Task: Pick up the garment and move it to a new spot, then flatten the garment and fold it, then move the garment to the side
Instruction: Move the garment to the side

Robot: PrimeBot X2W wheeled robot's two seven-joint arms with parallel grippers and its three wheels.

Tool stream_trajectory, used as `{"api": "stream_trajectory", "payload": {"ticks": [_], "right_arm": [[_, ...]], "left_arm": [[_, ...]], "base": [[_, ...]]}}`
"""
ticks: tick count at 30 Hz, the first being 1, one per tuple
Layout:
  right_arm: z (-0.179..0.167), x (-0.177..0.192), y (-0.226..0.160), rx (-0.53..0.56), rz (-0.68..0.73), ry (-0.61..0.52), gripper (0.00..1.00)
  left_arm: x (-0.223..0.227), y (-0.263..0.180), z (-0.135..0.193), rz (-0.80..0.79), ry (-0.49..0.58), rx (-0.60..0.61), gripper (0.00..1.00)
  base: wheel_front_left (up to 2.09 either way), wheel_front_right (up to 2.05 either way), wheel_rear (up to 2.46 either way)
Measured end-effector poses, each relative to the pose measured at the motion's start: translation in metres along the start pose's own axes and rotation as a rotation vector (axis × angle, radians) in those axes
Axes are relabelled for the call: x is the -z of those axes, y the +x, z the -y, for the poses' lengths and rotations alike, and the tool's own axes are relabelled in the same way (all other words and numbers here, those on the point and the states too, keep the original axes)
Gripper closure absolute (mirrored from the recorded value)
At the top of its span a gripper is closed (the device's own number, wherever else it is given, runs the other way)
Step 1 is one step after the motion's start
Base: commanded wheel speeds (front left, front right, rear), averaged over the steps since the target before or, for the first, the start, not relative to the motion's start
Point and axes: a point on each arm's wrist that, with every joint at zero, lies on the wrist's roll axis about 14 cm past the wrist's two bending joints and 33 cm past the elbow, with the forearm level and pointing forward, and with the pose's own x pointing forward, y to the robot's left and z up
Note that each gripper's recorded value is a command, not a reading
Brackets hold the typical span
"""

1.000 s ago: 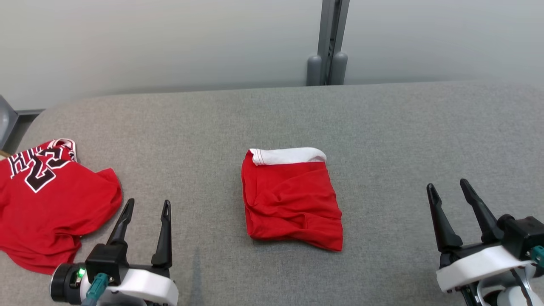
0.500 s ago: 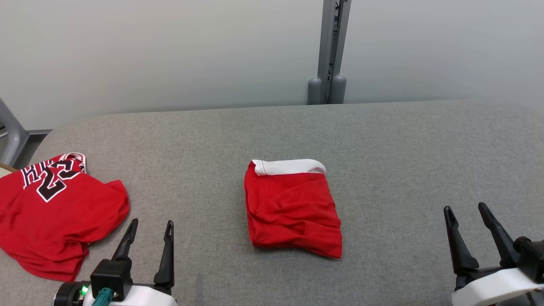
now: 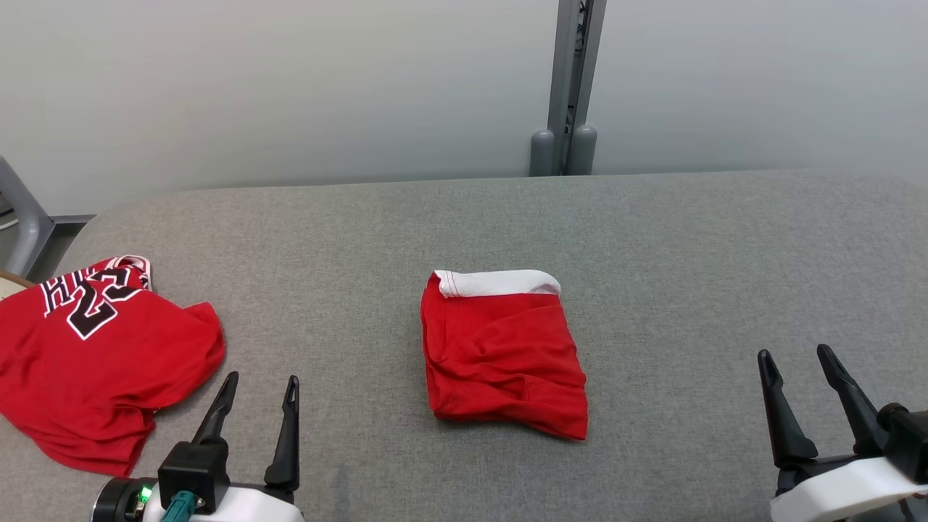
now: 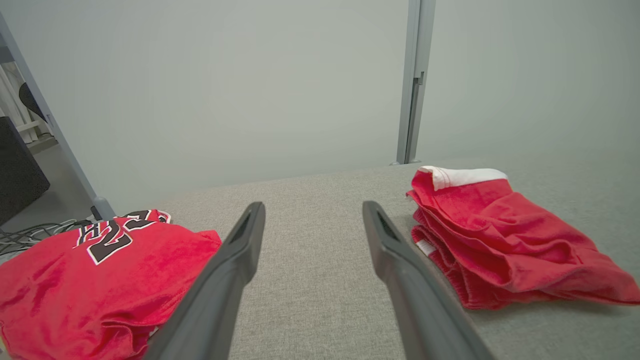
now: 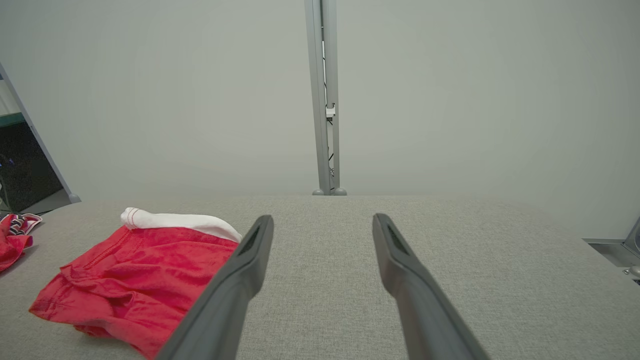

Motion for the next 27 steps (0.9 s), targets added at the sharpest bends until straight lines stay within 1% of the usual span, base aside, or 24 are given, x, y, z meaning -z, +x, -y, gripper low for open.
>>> {"api": "stream_trajectory", "payload": {"ticks": [11, 16, 22, 27], "right_arm": [[0.001, 0.003, 0.002, 0.004, -0.005, 0.002, 0.00], [-0.002, 0.018, 0.016, -0.008, -0.047, 0.034, 0.00], [-0.029, 0.053, 0.051, -0.091, -0.142, 0.079, 0.00], [-0.068, 0.091, 0.074, -0.192, -0.247, 0.125, 0.00]], "left_arm": [[-0.001, 0.003, 0.001, 0.002, -0.003, 0.007, 0.00], [-0.004, 0.013, 0.005, 0.012, -0.011, 0.019, 0.00], [-0.005, 0.029, 0.006, 0.027, -0.016, 0.024, 0.00], [-0.002, 0.038, 0.003, 0.027, -0.020, 0.010, 0.00]], "base": [[0.00, 0.00, 0.00], [0.00, 0.00, 0.00], [0.00, 0.00, 0.00], [0.00, 0.00, 0.00]]}}
